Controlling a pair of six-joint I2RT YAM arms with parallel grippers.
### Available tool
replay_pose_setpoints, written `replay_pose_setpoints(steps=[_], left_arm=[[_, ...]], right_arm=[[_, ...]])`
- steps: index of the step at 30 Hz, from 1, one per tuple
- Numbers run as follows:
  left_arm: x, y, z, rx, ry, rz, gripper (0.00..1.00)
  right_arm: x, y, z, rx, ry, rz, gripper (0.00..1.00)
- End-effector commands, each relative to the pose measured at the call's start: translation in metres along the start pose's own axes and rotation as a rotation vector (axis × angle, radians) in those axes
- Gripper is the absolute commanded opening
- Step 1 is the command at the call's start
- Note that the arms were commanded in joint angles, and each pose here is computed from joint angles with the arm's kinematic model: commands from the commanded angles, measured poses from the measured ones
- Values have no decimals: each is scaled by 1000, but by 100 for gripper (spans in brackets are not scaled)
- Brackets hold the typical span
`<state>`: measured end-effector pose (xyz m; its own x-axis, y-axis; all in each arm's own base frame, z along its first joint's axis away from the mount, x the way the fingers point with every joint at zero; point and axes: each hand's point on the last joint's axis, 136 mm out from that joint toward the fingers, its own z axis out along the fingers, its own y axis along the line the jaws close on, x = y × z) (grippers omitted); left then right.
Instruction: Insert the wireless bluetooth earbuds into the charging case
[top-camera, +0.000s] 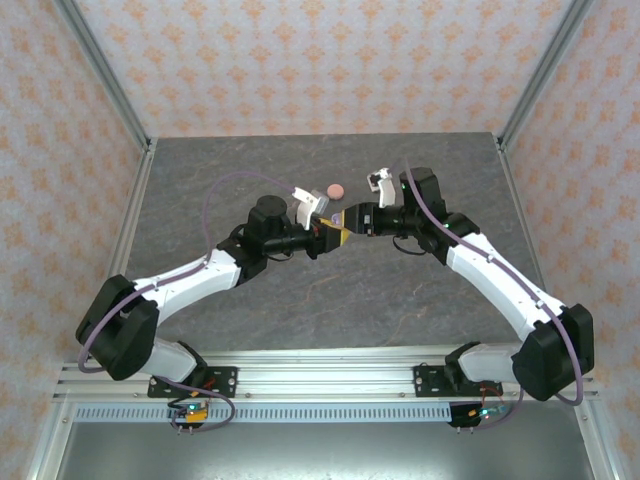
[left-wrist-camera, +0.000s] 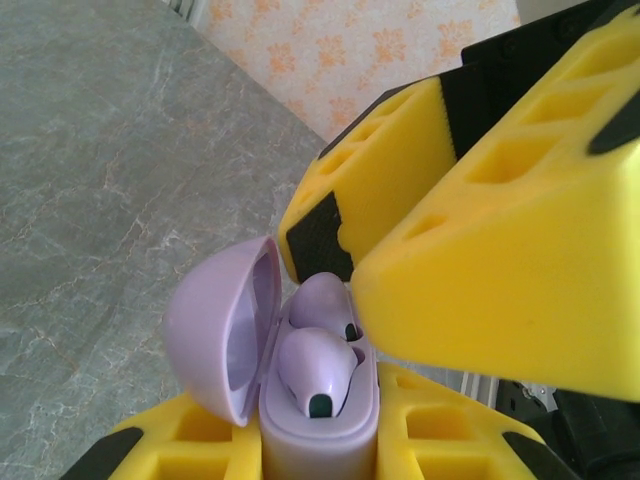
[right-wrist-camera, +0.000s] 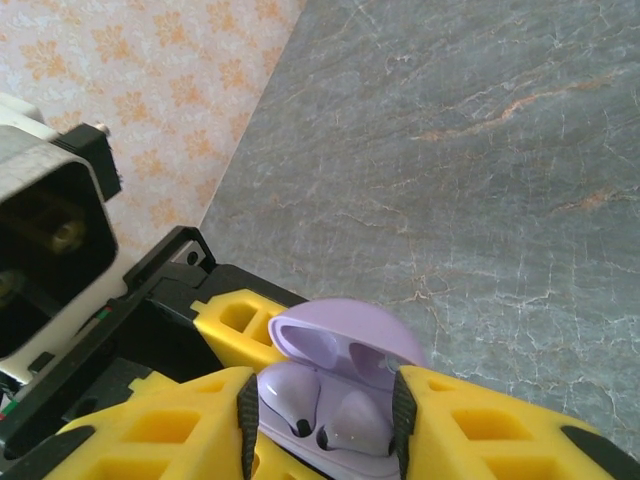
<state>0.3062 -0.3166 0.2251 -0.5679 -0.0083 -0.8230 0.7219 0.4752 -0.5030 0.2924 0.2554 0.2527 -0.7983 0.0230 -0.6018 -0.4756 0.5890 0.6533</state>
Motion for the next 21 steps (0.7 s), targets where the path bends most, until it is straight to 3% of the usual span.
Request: replay_pose_setpoints(steps=[1, 9, 14, 21], left_arm=[[-27, -14, -8, 20, -59, 87, 16], [-10, 6, -6, -53, -35, 90, 16], [-3, 3, -5, -32, -33, 111, 16], [-3, -15, -4, 55, -28, 145, 16]], right_arm=[[-7, 16, -11, -10, -24, -46, 44], [-26, -14, -29, 202, -163, 0, 50], [-23, -37, -32, 288, -162, 36, 50], [-13, -58, -24, 302, -90, 85, 37]])
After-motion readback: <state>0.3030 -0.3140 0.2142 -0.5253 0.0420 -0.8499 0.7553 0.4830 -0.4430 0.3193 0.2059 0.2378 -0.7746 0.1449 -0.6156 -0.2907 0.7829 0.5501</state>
